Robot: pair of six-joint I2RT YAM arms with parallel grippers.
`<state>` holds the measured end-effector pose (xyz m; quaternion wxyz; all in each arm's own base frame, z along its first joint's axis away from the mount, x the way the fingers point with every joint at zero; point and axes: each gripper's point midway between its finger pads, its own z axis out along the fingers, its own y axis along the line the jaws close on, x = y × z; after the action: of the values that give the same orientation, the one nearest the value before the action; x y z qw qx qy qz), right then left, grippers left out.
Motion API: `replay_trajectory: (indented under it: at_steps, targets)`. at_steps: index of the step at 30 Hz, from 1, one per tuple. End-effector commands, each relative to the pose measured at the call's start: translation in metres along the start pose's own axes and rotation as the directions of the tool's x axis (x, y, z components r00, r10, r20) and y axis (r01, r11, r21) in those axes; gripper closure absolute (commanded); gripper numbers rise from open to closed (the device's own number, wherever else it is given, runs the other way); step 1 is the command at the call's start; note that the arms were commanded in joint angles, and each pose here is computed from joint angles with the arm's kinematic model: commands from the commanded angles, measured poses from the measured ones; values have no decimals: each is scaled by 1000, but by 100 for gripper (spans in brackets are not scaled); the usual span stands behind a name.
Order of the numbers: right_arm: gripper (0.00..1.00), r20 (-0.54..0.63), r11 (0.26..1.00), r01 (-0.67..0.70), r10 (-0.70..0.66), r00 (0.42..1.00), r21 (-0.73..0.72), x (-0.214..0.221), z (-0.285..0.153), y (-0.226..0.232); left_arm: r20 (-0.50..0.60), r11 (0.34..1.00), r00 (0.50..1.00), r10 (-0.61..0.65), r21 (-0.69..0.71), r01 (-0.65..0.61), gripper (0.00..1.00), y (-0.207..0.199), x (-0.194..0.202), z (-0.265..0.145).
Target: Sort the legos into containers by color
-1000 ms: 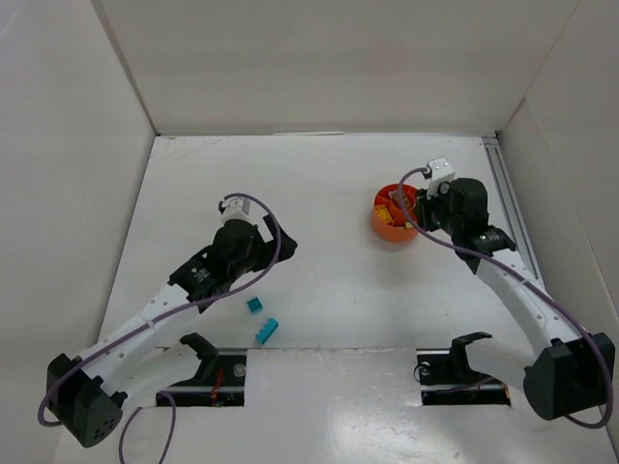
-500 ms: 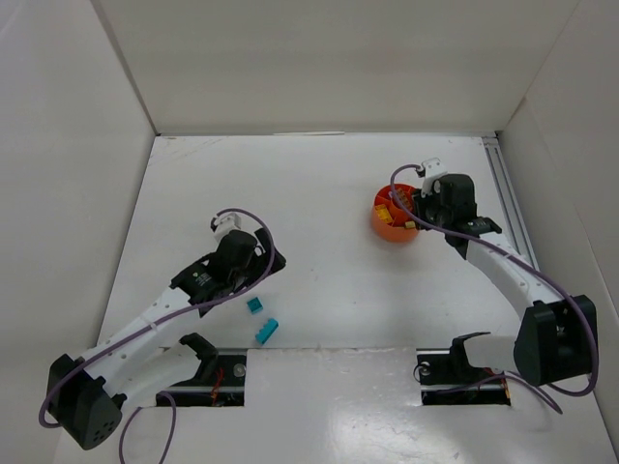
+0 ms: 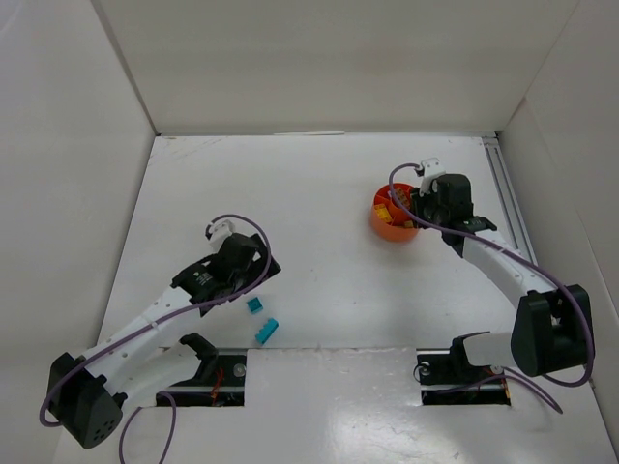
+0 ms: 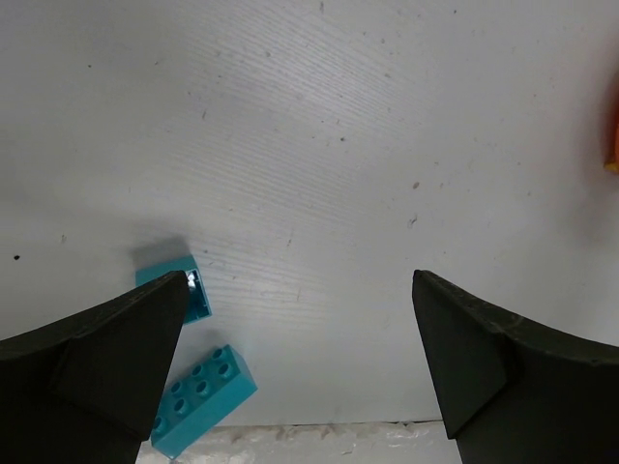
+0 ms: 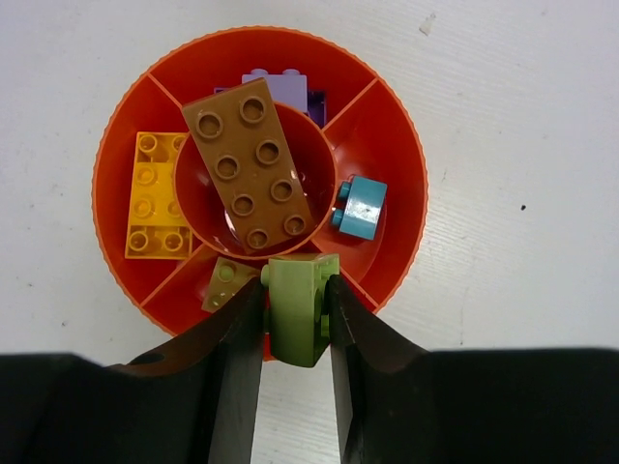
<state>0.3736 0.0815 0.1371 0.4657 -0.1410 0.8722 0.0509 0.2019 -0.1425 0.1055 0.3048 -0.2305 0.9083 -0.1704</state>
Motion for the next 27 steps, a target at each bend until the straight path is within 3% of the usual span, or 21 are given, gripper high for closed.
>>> replay_trajectory:
  at_steps: [1, 2, 5, 10, 21, 27]
  targets:
    - [65, 74, 1000, -9, 9, 997, 0, -17, -1, 3, 13, 996, 998, -56, -75, 57, 0, 17, 1, -2]
    - [58, 73, 1000, -9, 9, 997, 0, -17, -1, 3, 27, 995, 997, -67, -72, 69, 0, 17, -2, -3]
    - [49, 73, 1000, -14, 14, 997, 1, -17, -1, 5, 16, 990, 996, -93, -101, 94, 0, 24, 3, -2]
    - [42, 73, 1000, -9, 9, 997, -7, -17, -1, 9, 7, 981, 993, -119, -156, 119, 0, 37, 10, -2]
    - [40, 174, 1000, 0, 1, 985, -7, -41, -46, 12, -56, 965, 988, -144, -230, 127, 0, 56, 33, 10]
    - [39, 177, 998, 8, -18, 984, 55, -38, -70, 1, -100, 956, 982, -161, -261, 130, 13, 61, 46, 18]
